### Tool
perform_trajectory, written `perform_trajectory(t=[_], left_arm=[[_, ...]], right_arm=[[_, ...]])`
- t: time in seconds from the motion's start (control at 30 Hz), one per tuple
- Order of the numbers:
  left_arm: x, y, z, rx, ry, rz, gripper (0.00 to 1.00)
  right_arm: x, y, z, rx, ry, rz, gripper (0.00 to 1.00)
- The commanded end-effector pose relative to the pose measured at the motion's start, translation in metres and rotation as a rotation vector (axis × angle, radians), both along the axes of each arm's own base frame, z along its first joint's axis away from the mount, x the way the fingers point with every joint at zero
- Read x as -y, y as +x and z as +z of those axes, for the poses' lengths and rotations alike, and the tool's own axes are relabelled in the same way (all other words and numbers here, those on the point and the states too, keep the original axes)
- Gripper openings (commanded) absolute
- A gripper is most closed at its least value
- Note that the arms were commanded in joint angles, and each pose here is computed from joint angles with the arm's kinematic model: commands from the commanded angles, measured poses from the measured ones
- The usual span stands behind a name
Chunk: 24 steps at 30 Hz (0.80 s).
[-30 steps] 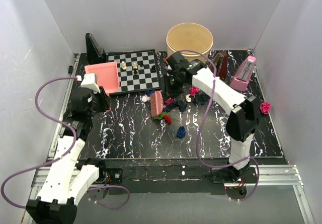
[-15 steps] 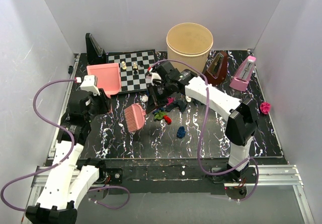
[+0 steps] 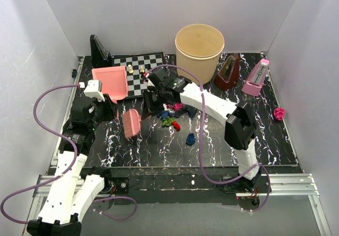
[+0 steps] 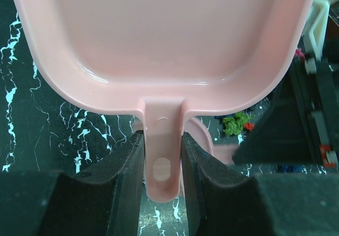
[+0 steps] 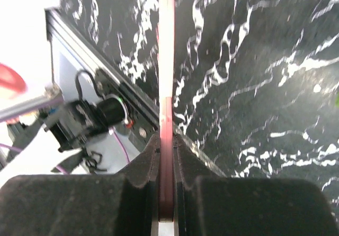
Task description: Sweep away the paper scraps from the table
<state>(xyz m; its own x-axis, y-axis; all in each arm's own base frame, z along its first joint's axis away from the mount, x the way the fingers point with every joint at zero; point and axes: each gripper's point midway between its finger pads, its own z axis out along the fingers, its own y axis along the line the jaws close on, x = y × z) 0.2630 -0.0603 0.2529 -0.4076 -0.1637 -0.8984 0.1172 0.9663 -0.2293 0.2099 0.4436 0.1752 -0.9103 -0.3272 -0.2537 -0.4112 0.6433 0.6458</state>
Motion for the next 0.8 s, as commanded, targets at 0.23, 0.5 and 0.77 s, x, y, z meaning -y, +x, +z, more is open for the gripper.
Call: perform_trajectory(t=[0.23,0.5,0.77], left_arm=[[0.006,0.001,0.006,0.013,-0.019,-0.030,0.15],[0.010,0.003,0.003,-0.005,-0.026,-0.053,0.15],[0.014,0.002,0.005,-0.001,-0.038,-0.073,0.15]], right_arm=[[-0.014,0.101,0.004,-0.007,0.087,-0.233,0.01],[0.051,0.131,-0.040,-0.022,-0.170,-0.420,0.01],[0.132,0.121,-0.021,0.064,-0.335,-0.483,0.01]])
